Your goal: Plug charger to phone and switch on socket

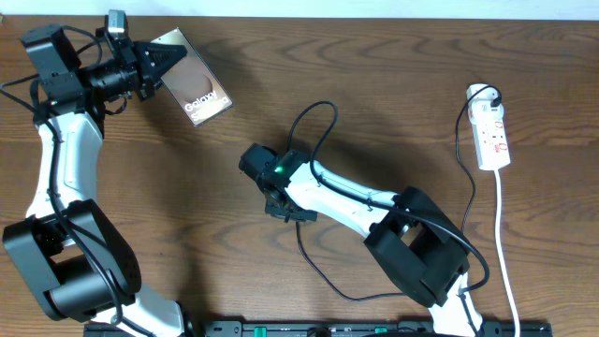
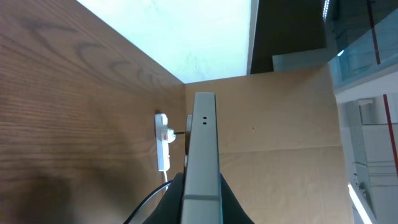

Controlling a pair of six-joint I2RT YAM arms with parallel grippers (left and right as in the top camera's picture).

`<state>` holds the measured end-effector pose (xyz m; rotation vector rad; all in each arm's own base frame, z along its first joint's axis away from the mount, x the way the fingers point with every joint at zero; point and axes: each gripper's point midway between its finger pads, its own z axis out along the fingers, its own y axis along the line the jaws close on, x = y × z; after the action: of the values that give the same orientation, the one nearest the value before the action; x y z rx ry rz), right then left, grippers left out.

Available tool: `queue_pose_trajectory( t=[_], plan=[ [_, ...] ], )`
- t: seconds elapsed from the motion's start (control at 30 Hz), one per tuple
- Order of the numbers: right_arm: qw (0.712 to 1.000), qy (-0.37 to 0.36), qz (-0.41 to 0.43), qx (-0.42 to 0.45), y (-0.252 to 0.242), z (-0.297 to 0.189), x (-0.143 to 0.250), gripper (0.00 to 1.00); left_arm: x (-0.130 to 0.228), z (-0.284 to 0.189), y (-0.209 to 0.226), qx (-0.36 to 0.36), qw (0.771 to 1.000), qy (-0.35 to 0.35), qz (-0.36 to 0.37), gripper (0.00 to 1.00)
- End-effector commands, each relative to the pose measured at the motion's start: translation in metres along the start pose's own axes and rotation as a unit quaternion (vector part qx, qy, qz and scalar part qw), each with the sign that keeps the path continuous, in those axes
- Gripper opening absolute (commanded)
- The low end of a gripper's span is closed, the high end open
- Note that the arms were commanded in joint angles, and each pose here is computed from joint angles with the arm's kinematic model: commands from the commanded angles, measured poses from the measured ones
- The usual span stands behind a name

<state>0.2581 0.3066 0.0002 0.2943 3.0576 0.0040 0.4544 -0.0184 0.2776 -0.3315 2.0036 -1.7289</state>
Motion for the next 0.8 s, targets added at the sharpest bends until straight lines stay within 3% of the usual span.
queue_pose_trajectory(
  t=[0.0, 0.07, 0.2, 0.3, 0.37, 0.47, 0.57, 0.77],
  plan=[
    [1.000, -0.008, 0.006, 0.006, -0.002, 0.003, -0.008, 0.08, 0.004, -0.003, -0.013, 0.015, 1.000, 0.013, 0.020, 0.07],
    [1.000, -0.008, 0.007, 0.006, -0.003, 0.003, -0.010, 0.01, 0.004, -0.003, -0.013, 0.015, 1.000, 0.013, 0.020, 0.07],
    [0.999, 0.020, -0.017, -0.019, 0.002, 0.003, -0.009, 0.01, 0.004, -0.003, -0.013, 0.015, 1.000, 0.013, 0.020, 0.07],
    [0.988, 0.083, -0.077, -0.102, 0.023, -0.002, 0.000, 0.01, 0.004, -0.003, -0.013, 0.015, 1.000, 0.013, 0.020, 0.08],
    [0.962, 0.137, -0.141, -0.190, 0.041, -0.014, 0.009, 0.01, 0.004, -0.003, -0.013, 0.015, 1.000, 0.013, 0.020, 0.08],
    [0.895, 0.196, -0.221, -0.333, 0.056, -0.046, 0.016, 0.01, 0.003, -0.003, -0.013, 0.015, 1.000, 0.013, 0.020, 0.07],
    [0.859, 0.195, -0.247, -0.404, 0.050, -0.062, -0.002, 0.01, 0.003, -0.003, -0.013, 0.015, 1.000, 0.013, 0.020, 0.07],
    [0.857, 0.137, -0.217, -0.446, 0.010, -0.064, -0.072, 0.01, 0.004, -0.003, -0.013, 0.015, 1.000, 0.013, 0.020, 0.08]
  ],
)
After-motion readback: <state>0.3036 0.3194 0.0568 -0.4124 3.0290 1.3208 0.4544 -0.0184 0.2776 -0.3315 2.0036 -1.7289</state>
